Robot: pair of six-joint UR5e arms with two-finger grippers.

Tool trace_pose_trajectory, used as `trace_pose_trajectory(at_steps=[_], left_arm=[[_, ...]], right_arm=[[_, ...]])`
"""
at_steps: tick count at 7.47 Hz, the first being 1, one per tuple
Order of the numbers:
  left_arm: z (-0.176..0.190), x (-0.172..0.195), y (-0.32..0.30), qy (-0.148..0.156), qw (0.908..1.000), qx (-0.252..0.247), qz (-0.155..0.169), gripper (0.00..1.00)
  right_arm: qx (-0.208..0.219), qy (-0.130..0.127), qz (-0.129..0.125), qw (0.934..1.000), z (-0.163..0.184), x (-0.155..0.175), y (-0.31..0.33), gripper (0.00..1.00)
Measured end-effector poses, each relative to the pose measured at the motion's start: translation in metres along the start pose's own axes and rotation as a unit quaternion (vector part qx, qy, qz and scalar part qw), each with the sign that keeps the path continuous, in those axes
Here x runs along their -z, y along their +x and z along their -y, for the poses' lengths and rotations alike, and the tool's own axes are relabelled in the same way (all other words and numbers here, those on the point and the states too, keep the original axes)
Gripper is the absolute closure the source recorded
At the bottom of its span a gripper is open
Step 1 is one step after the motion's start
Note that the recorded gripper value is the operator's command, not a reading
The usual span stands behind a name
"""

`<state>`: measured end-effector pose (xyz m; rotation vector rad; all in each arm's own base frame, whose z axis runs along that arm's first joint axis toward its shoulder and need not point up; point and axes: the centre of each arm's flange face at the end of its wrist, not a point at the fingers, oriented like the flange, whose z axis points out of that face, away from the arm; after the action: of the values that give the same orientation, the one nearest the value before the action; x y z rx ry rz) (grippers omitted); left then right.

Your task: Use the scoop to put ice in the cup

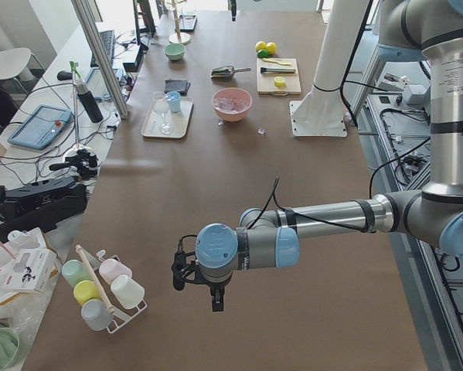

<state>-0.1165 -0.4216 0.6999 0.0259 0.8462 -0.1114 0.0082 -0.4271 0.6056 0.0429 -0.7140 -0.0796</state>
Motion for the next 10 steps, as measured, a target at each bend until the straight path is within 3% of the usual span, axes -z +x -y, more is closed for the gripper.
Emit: trace_pose_trajectory(at_steps=[3,10], left_arm=[[0.000,0.001,0.003,0.001,1.0000,-0.003,0.000,0.02],[0.000,0.000,0.005,-0.001,1.0000,-0.006,0.000,0.02]], right_arm=[[-0.033,0.000,0.004,0.9994,-0.028,-0.002,0.073,0.01],[-0.040,0.003,0.012,0.9991,-0.027,0.000,0.078,0.01]])
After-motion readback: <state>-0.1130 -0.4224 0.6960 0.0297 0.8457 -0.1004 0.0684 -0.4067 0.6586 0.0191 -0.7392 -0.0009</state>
